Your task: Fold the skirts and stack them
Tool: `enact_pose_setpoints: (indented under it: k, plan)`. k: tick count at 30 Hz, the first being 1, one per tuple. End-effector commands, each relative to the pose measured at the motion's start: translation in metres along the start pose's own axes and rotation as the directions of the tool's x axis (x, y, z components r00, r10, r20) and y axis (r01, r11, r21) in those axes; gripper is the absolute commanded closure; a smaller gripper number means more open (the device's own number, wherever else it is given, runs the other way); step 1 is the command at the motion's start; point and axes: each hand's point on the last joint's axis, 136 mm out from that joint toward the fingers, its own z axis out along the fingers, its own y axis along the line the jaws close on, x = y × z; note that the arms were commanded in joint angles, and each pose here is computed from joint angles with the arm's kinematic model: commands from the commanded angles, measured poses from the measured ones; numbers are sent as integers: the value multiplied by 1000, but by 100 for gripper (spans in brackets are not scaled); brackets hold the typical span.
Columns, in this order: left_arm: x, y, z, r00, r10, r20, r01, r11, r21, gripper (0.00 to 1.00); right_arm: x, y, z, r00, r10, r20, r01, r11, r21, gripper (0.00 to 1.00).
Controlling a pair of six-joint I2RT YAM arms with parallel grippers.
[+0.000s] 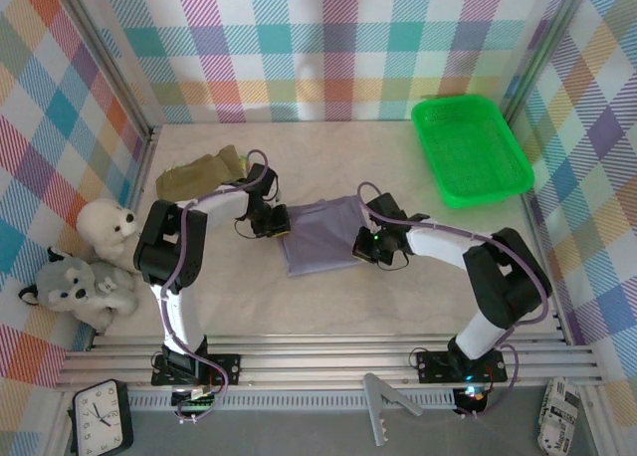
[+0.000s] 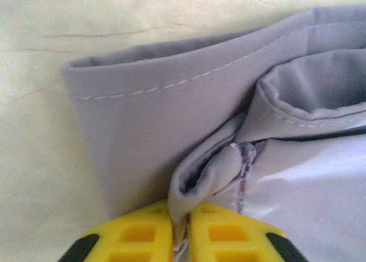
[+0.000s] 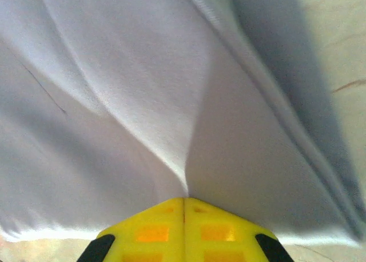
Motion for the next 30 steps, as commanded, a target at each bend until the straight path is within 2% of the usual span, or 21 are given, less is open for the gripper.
enact_pose_setpoints:
  k: [1,4,7,10,12,15,17,21,26,30]
  plan:
    - [7,19,-23,1000,-18,-13,16,992,-123,77,-30,26,-17,992,50,119,-38,995,-97,97]
    - [7,27,-51,996,-71,58,81,979,-187,69,-40,38,-26,989,3,147,12,994,-105,95]
    - [10,22,-71,990,-97,99,114,977,-180,67,-46,46,-28,987,-39,158,56,993,-107,94]
    - [15,-7,-77,990,-105,90,112,991,-77,66,-52,50,-26,985,-46,164,64,992,-109,93]
    - [19,-39,-74,991,-115,63,112,993,40,66,-57,53,-25,984,-40,172,60,992,-111,93]
    - [28,-85,-64,989,-148,7,144,968,205,68,-62,55,-22,982,-16,188,39,992,-119,92]
    - [34,-101,-55,987,-159,-14,158,961,226,70,-64,56,-19,982,-2,191,27,992,-126,92]
    - [46,-92,-24,977,-207,-49,212,967,145,71,-69,62,-12,983,20,185,9,988,-151,89]
    - [63,-48,8,965,-255,-67,254,967,-21,71,-76,71,1,987,9,163,19,986,-167,83]
    - [73,-31,22,962,-258,-86,252,965,-71,71,-82,76,24,993,18,116,2,986,-169,81]
